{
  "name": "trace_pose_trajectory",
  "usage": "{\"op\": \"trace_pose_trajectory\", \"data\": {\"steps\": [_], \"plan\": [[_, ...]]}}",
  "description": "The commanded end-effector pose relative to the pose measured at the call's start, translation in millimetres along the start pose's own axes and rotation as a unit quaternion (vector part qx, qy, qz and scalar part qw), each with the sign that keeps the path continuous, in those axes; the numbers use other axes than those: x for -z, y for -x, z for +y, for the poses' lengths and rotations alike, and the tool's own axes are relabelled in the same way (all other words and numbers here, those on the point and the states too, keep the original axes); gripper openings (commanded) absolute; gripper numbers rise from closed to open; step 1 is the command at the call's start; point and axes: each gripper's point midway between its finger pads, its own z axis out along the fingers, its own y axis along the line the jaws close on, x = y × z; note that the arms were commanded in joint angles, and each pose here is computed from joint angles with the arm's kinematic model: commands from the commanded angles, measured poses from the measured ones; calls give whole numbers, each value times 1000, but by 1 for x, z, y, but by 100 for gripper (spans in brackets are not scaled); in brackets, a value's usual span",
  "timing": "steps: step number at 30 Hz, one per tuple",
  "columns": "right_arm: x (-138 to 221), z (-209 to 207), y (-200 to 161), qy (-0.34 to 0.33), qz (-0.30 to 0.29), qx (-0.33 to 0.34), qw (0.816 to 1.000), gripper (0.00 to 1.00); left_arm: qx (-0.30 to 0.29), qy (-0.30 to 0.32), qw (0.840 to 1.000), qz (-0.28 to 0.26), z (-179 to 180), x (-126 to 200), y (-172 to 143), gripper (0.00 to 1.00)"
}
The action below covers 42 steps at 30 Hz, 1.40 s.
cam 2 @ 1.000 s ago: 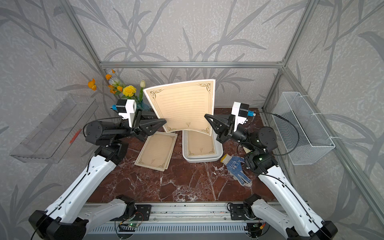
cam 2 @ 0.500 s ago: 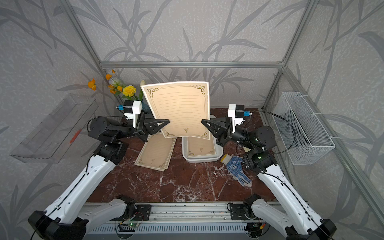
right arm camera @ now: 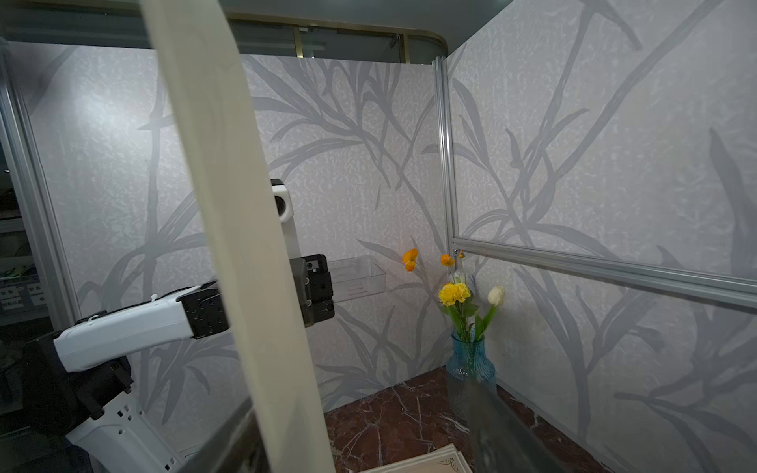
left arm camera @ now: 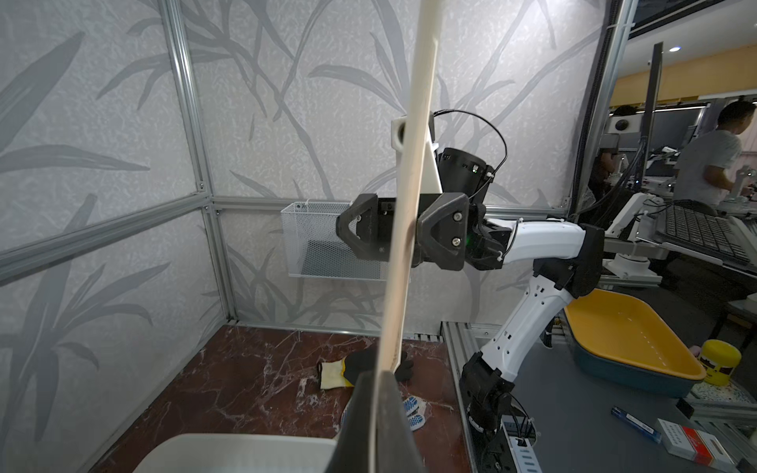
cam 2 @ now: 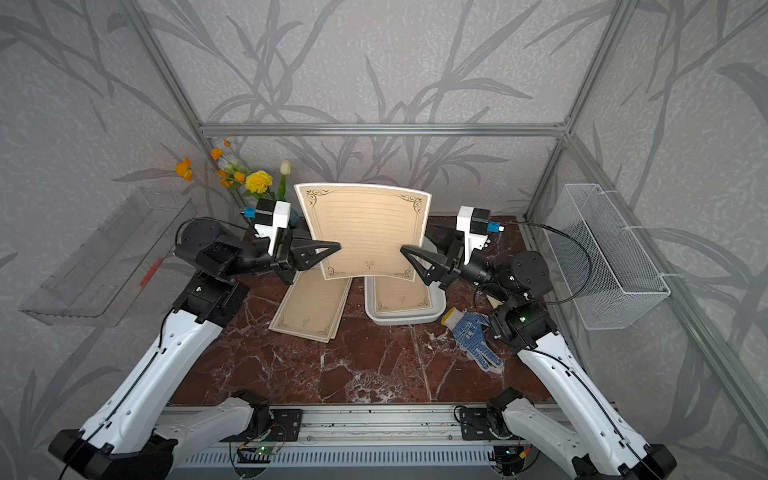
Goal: Take out the stationery paper from the storage box
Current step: Pick up the stationery paper from the storage box, then place the stationery paper at the center of the board.
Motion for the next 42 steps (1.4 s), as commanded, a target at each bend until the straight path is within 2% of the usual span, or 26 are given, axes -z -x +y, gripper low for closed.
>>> {"op": "trace_pose_trajectory", "data": {"steps": [1, 7, 11, 13, 18, 22, 24, 26, 27, 30, 38, 42], "plan": [[1, -3, 6, -13, -6, 6, 1000, 73, 57, 12, 998, 31, 19, 14, -19, 0], [1, -5, 4, -18, -1, 12, 1000, 73, 175, 79, 979, 66, 65, 48, -69, 0], [0, -11, 1, -30, 3, 15, 999, 73, 252, 113, 955, 106, 78, 69, -113, 0], [-1, -13, -2, -32, 7, 13, 999, 73, 288, 138, 939, 126, 84, 80, -134, 0], [-4, -12, -4, -24, 18, 13, 999, 73, 323, 202, 906, 183, 100, 99, -175, 0], [-6, -11, -5, -17, 27, 20, 999, 73, 365, 227, 871, 237, 108, 112, -202, 0], [-7, -10, -6, -13, 31, 23, 999, 73, 393, 241, 848, 263, 113, 118, -216, 0], [-7, -9, -8, -8, 35, 22, 999, 73, 421, 241, 824, 292, 113, 124, -230, 0], [-7, -9, -10, -6, 38, 22, 999, 73, 426, 226, 822, 303, 111, 123, -235, 0], [-7, -7, -13, 0, 41, 21, 999, 73, 456, 227, 790, 341, 113, 132, -254, 0], [-6, 0, -14, 15, 53, 28, 998, 74, 494, 208, 742, 403, 119, 146, -288, 0], [-4, -2, -18, 9, 59, 31, 998, 74, 511, 199, 731, 406, 121, 146, -302, 0]]}}
